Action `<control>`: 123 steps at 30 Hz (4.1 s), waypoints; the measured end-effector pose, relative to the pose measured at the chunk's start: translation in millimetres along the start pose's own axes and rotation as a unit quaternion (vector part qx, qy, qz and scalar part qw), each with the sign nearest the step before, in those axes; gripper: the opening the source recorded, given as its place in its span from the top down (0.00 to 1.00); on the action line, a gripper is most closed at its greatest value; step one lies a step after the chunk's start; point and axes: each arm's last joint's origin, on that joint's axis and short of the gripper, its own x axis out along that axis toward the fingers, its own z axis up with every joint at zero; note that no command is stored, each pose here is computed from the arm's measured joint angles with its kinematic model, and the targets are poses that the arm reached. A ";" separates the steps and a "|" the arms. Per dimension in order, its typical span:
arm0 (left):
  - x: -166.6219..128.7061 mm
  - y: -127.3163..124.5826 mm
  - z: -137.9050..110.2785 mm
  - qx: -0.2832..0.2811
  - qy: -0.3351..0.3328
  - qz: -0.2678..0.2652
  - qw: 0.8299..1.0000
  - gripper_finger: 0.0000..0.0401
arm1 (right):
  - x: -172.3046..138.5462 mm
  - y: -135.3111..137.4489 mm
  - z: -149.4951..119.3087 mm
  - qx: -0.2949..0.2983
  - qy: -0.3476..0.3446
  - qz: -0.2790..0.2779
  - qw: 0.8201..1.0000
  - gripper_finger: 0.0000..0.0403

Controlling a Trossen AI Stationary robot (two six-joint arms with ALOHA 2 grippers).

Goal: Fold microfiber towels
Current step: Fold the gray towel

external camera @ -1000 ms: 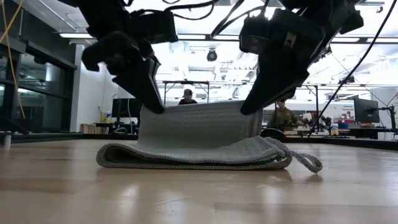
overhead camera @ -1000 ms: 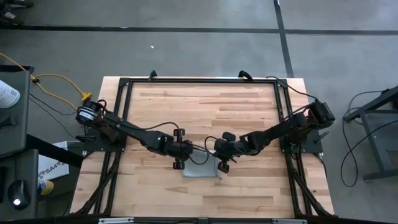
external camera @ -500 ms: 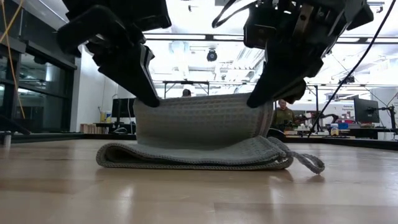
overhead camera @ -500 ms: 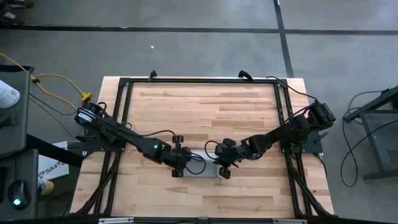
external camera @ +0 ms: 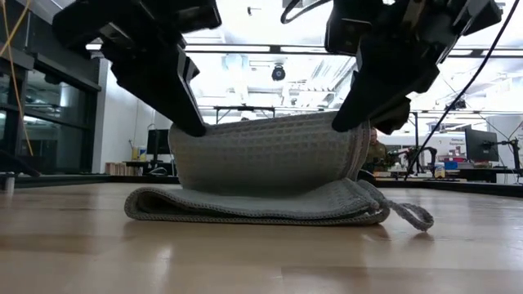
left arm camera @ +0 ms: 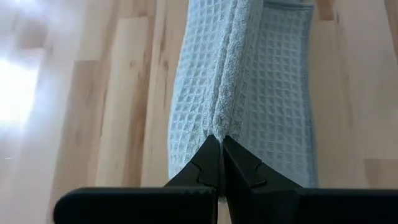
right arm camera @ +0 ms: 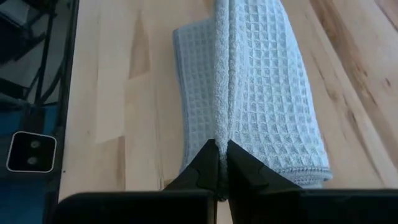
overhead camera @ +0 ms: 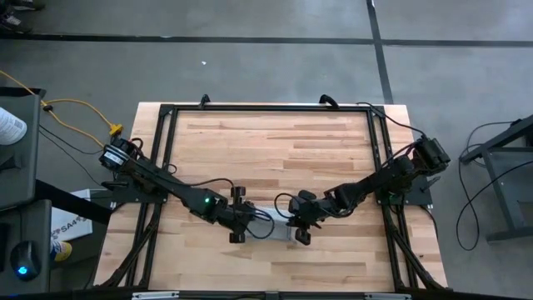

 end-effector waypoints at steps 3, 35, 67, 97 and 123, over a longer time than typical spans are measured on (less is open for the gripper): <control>-1.1 -10.0 -3.9 0.032 -0.014 0.034 0.999 1.00 | 2.8 2.9 -4.0 -0.029 -0.004 -0.009 1.000 0.99; 22.7 -69.4 -38.5 0.197 -0.067 0.148 0.967 1.00 | 36.1 23.8 -38.2 -0.240 -0.029 -0.084 0.967 0.99; 18.1 -83.2 -37.6 0.168 -0.089 0.080 0.979 1.00 | 31.2 44.6 -43.0 -0.252 -0.051 -0.067 0.964 0.99; 7.9 -95.4 -21.9 0.177 -0.096 0.017 0.979 1.00 | 29.0 48.2 -49.9 -0.258 -0.044 -0.078 0.962 0.99; 11.9 -93.9 -7.9 0.169 -0.115 -0.079 0.976 0.93 | 29.3 48.7 -53.2 -0.213 -0.015 -0.045 0.976 0.92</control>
